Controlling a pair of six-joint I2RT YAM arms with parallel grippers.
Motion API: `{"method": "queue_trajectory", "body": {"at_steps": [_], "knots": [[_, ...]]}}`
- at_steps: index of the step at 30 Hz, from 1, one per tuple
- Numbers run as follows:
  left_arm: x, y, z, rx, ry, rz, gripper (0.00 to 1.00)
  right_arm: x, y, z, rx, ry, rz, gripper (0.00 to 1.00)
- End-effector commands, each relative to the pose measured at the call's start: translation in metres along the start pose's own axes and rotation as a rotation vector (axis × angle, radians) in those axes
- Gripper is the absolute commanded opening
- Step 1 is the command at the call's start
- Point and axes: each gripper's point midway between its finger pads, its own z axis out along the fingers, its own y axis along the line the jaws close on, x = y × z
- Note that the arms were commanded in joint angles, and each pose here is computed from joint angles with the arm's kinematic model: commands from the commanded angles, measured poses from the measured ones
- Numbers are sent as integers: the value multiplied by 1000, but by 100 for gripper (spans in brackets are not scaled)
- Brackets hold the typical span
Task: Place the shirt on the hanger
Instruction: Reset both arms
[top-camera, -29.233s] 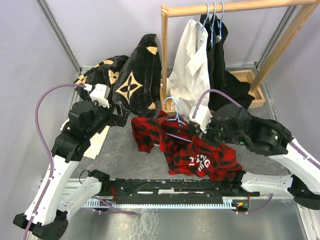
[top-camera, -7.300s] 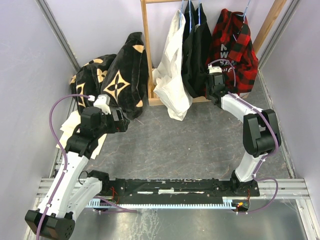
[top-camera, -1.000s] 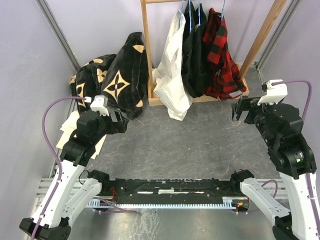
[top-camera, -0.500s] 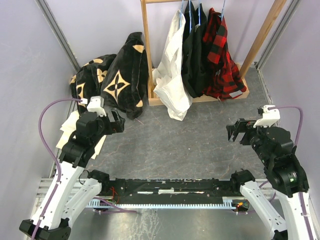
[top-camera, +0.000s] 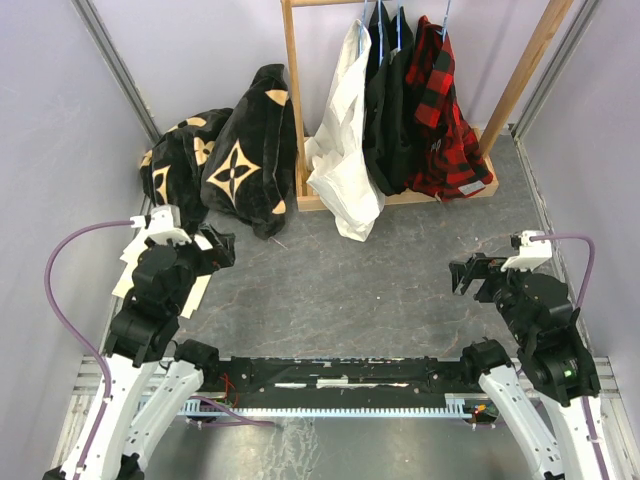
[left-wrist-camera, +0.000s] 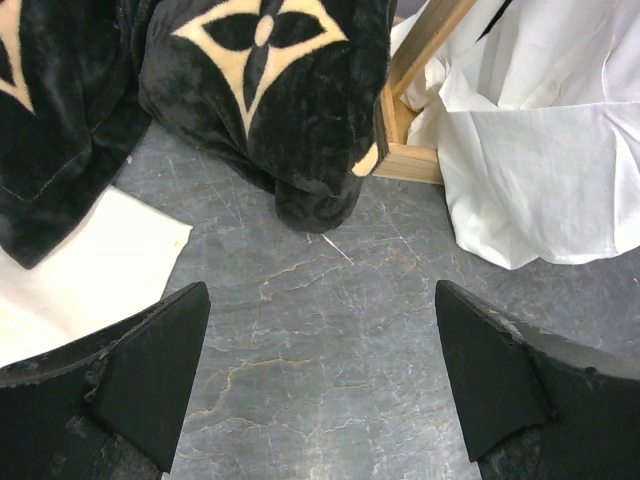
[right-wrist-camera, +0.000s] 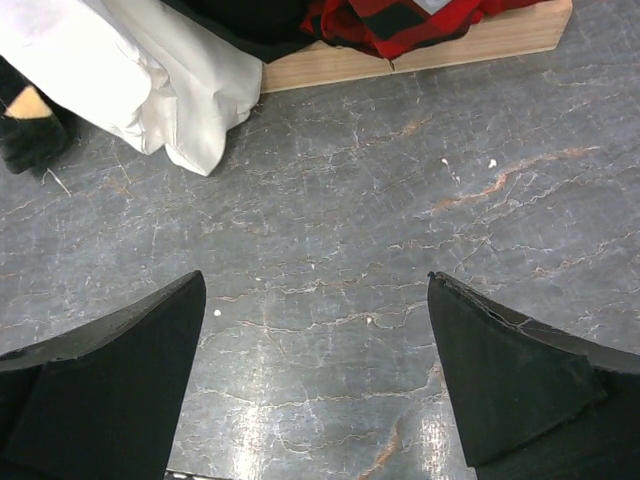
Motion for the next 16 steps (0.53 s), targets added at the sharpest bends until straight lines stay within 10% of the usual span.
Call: {"method": "queue_trajectory", "body": {"at_steps": [1,16], "knots": [[-15,5,-3,-22,-88,-23,99,-15,-1,4,10,-89,41,99],[-13,9,-4,-32,-99,-16,99,-14,-5,3,41,-69,39,99]]}}
